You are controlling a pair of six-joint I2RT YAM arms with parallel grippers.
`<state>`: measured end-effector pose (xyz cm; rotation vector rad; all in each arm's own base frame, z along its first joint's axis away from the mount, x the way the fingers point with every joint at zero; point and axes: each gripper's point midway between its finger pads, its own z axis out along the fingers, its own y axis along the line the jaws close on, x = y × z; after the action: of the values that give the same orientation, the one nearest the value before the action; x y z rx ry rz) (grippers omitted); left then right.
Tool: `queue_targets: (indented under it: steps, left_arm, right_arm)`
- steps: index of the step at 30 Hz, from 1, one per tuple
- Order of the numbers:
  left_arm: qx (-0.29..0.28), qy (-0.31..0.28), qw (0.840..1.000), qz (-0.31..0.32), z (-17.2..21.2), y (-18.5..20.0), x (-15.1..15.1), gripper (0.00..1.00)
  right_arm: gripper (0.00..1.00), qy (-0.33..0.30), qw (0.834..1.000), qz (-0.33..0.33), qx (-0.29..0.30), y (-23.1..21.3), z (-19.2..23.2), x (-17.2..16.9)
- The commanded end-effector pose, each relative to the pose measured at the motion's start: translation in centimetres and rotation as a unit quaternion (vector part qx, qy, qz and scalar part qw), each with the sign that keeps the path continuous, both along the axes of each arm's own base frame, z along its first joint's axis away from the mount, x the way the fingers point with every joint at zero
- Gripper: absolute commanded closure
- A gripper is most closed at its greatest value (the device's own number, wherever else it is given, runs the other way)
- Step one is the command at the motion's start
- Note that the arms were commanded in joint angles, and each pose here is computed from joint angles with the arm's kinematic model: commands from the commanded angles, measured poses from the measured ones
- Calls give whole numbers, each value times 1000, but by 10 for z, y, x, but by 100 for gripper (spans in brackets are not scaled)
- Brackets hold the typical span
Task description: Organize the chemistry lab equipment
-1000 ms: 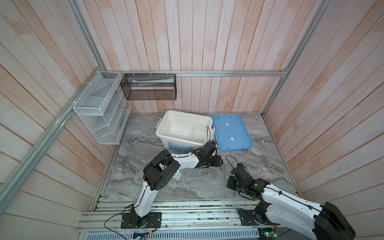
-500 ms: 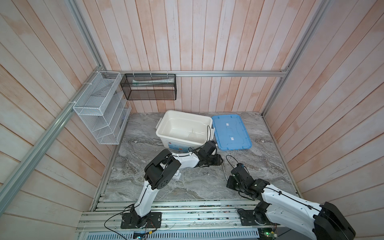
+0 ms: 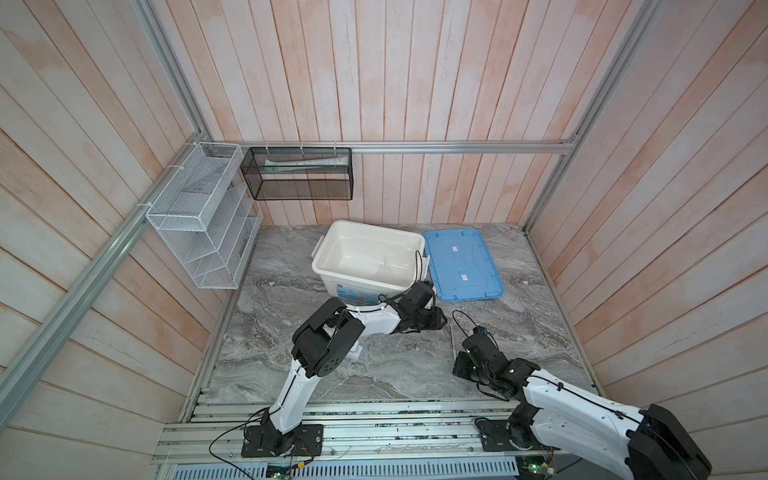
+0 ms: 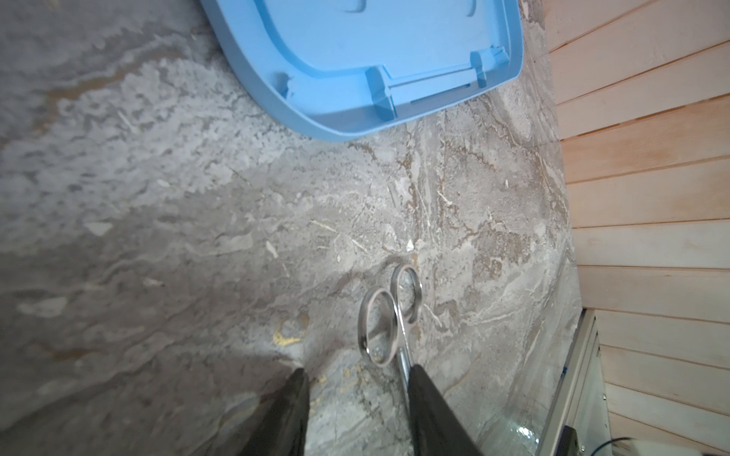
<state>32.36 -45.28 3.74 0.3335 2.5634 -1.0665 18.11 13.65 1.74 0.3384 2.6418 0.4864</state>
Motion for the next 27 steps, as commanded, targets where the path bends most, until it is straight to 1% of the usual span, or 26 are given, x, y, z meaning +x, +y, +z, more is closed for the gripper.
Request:
queue_targets:
  steps: [1,11,27]
  left_arm:
    - [-4,-5,1000,0,-2,-2,6,55]
    - [-19,2,1000,1,-3,-12,10,54]
    - [-38,17,999,-18,-6,-28,2,54]
  right_arm:
    - [95,46,998,5,-34,-16,-22,-24]
    - [95,46,998,9,-36,-15,-22,-23]
    - [95,49,998,15,-33,-14,-23,-24]
